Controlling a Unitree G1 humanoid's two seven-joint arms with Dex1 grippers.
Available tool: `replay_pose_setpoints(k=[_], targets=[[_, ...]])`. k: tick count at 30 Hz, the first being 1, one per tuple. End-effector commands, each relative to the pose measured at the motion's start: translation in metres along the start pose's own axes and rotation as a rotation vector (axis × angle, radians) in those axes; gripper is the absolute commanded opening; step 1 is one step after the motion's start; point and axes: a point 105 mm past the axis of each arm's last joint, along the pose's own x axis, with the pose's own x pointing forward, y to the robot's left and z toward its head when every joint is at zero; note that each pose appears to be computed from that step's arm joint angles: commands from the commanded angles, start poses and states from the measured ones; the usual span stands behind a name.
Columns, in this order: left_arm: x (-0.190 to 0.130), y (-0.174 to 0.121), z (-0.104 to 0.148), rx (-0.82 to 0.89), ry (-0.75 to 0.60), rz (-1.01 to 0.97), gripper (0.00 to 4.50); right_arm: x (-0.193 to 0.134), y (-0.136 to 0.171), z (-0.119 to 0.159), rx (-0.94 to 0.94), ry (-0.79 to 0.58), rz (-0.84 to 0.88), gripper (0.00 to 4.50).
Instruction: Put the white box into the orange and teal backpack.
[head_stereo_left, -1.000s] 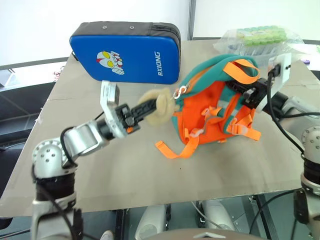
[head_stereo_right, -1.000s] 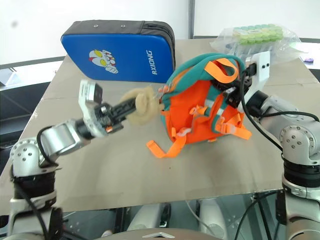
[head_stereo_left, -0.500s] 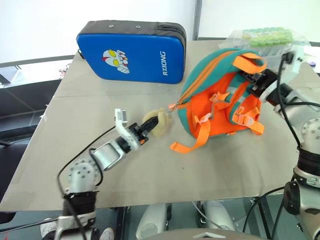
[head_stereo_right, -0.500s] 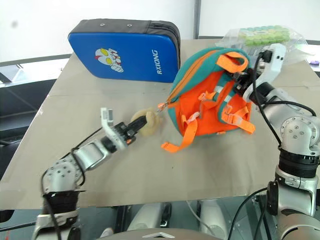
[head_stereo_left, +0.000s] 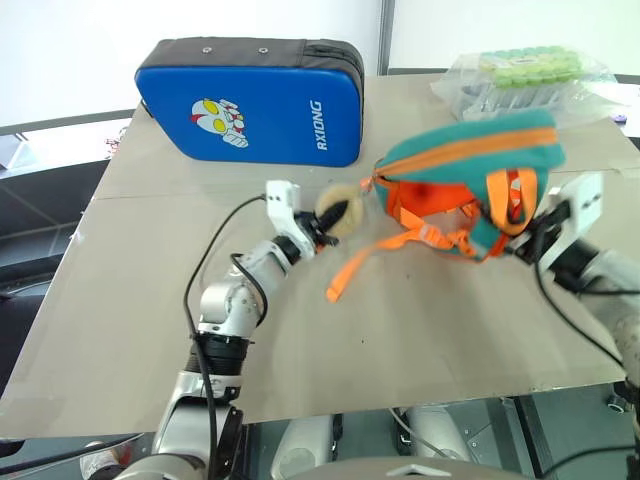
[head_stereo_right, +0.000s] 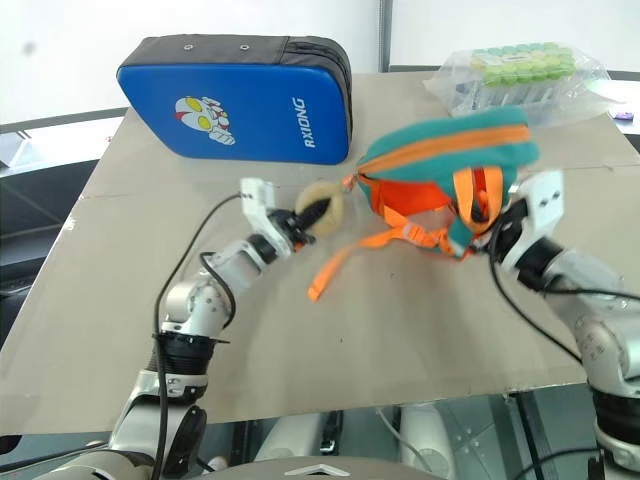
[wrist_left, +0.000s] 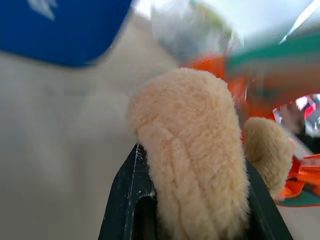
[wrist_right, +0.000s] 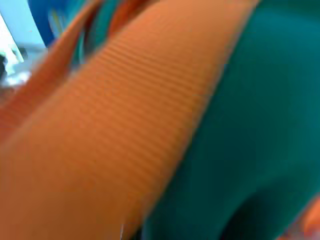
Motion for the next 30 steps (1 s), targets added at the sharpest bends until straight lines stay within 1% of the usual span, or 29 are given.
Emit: replay_pose_setpoints(k=[1, 2, 3, 4, 5, 7, 8, 9, 10, 11, 14, 17, 19, 23, 26, 30], targets=[[0.002, -0.012, -0.001, 0.050, -0.001, -0.050, 1.01, -0.006, -0.025, 0.017, -0.063, -0.069, -0.117, 0.34], [0.002, -0.014, -0.001, 0.050, -0.005, -0.058, 1.57, -0.006, -0.029, 0.018, -0.066, -0.074, -0.136, 0.74], [0.002, -0.014, 0.000, 0.054, -0.017, -0.057, 1.64, -0.007, -0.034, 0.020, -0.085, -0.077, -0.153, 0.83], [0.000, -0.013, 0.003, 0.060, -0.036, -0.054, 2.38, -0.008, -0.035, 0.026, -0.100, -0.089, -0.149, 1.50], [-0.003, -0.011, 0.007, 0.060, -0.057, -0.047, 2.69, -0.009, -0.036, 0.032, -0.112, -0.101, -0.144, 1.86], [-0.011, -0.010, 0.013, 0.056, -0.084, -0.048, 3.66, -0.010, -0.033, 0.042, -0.112, -0.129, -0.119, 2.87], [-0.014, -0.010, 0.015, 0.057, -0.089, -0.054, 4.36, -0.011, -0.031, 0.045, -0.102, -0.140, -0.099, 3.58], [-0.018, -0.009, 0.018, 0.068, -0.095, -0.059, 4.45, -0.013, -0.026, 0.047, -0.088, -0.144, -0.064, 3.70], [-0.024, -0.008, 0.020, 0.085, -0.101, -0.064, 4.50, -0.017, -0.020, 0.046, -0.085, -0.131, -0.020, 4.27], [-0.029, -0.007, 0.022, 0.098, -0.103, -0.066, 4.50, -0.021, -0.016, 0.046, -0.083, -0.119, 0.010, 4.45], [-0.044, -0.006, 0.027, 0.156, -0.108, -0.078, 4.50, -0.035, -0.011, 0.047, -0.071, -0.088, 0.064, 4.45], [-0.068, -0.003, 0.025, 0.209, -0.075, -0.089, 4.50, -0.065, -0.002, 0.034, -0.023, 0.040, 0.148, 4.45], [-0.081, -0.005, 0.022, 0.217, -0.061, -0.111, 4.50, -0.077, 0.002, 0.022, -0.024, 0.125, 0.165, 4.45], [-0.113, -0.002, 0.014, 0.274, -0.006, -0.099, 4.50, -0.085, 0.002, 0.006, -0.065, 0.191, 0.133, 4.45], [-0.142, 0.006, 0.007, 0.295, 0.063, -0.050, 4.50, -0.089, -0.012, -0.014, -0.177, 0.270, 0.054, 4.45], [-0.169, 0.016, -0.003, 0.271, 0.120, 0.019, 4.50, -0.094, -0.017, -0.033, -0.222, 0.319, 0.027, 4.45]])
